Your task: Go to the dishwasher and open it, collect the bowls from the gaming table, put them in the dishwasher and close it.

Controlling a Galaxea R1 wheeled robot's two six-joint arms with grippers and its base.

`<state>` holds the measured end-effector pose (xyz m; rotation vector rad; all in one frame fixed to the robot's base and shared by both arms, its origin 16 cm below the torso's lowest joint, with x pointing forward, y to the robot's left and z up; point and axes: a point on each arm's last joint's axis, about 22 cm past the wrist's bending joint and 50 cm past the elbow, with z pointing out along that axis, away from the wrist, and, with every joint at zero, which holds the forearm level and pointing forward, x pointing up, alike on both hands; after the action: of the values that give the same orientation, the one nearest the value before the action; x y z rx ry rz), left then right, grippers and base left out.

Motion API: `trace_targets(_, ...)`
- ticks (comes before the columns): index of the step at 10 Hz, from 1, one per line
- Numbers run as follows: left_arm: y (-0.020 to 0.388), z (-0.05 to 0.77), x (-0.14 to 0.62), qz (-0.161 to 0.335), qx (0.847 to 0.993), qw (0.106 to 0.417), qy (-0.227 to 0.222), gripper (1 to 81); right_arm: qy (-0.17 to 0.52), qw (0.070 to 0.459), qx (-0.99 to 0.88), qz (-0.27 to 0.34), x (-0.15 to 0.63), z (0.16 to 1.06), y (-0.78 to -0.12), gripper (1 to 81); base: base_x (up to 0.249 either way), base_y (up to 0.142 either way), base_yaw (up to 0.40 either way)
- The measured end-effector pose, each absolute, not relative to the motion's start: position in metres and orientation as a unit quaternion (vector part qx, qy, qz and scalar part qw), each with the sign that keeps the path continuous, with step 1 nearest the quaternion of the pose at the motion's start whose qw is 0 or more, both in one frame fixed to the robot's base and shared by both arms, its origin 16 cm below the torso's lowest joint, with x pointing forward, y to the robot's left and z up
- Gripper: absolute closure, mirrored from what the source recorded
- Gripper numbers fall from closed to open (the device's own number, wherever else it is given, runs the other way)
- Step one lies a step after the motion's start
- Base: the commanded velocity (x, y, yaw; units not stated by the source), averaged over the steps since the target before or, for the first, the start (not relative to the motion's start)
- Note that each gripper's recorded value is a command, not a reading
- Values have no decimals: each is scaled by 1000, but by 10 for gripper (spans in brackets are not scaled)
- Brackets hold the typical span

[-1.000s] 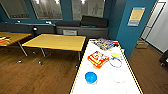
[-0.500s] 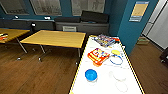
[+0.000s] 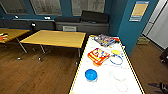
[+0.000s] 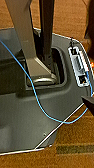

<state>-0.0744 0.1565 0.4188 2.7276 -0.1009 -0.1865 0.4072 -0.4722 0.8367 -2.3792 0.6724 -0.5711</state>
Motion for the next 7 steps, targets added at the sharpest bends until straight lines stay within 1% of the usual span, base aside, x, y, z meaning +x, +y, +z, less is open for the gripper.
trace_targets(2, 157, 419, -77, -69, 976, 202, -35, 10, 277, 287, -890, -222, 436, 838, -499, 10, 0, 0, 0)
trace_targets(3, 156, 419, -84, -77, 976, 202, -33, 10, 289, 287, -887, -217, 448, 830, -501, 10, 0, 0, 0)
trace_targets(5, 156, 421, -108, -106, 973, 203, -27, 10, 304, 303, -889, -162, 460, 781, -470, 10, 0, 0, 0)
trace_targets(7, 157, 422, -125, -130, 970, 203, -21, 10, 315, 311, -885, -146, 483, 763, -459, 10, 0, 0, 0)
